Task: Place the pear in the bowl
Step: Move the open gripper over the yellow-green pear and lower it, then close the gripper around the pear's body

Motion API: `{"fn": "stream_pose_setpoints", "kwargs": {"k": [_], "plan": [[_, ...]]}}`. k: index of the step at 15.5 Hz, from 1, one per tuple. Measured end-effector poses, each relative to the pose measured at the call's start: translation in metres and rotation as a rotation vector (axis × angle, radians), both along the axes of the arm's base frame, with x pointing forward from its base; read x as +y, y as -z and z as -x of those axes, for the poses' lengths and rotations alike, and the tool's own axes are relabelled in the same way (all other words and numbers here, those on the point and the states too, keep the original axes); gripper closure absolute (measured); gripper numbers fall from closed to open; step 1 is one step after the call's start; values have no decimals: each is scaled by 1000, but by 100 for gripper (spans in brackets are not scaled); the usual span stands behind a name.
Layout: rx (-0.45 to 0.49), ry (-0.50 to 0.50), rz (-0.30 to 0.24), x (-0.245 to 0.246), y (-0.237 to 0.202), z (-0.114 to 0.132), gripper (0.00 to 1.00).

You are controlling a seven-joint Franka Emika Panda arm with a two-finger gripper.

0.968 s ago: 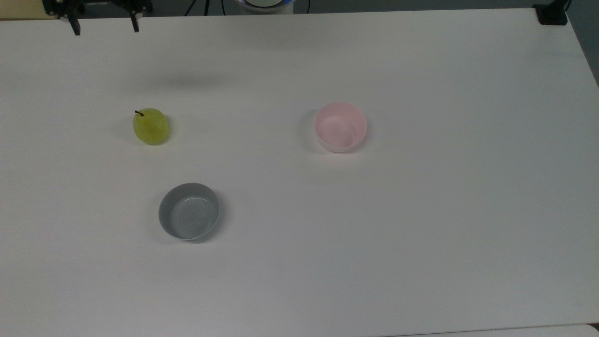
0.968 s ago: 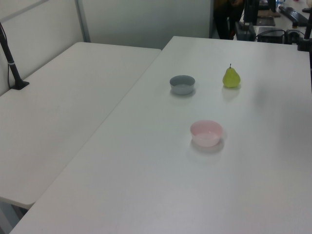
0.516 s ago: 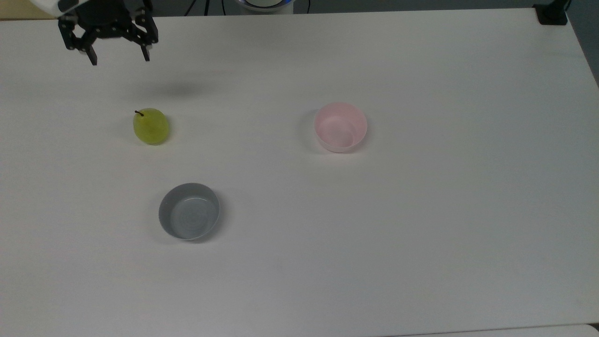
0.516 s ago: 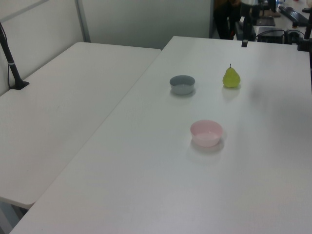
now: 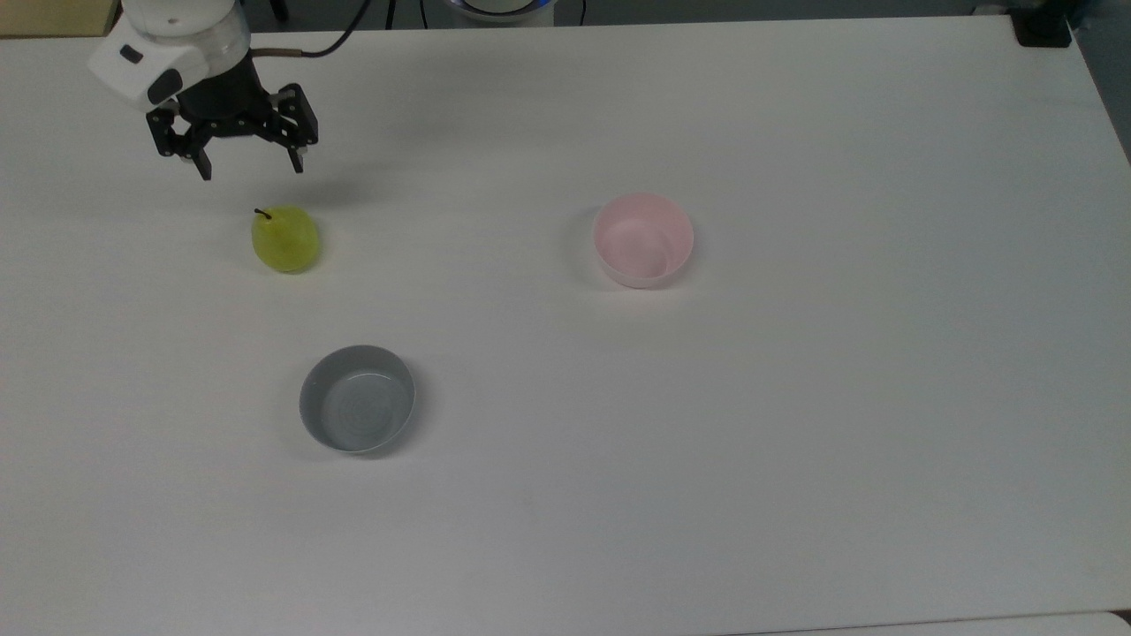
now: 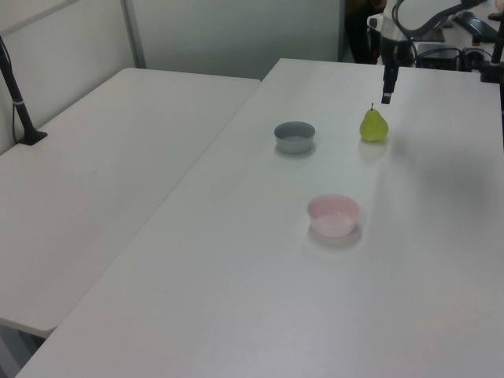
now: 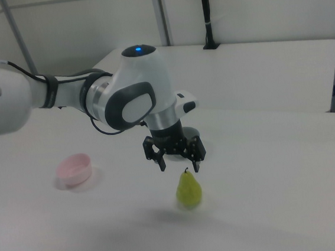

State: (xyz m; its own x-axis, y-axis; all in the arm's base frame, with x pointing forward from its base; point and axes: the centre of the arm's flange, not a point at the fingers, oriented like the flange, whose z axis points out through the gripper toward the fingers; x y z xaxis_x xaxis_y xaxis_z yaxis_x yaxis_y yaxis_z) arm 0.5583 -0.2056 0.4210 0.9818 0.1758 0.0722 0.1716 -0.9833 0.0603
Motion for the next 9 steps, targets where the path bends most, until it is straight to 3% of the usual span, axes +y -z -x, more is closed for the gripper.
{"fn": "stream_pose_setpoints", "kwargs": {"k": [9], "plan": [[11,35,-30,1,66,-19,0]]}}
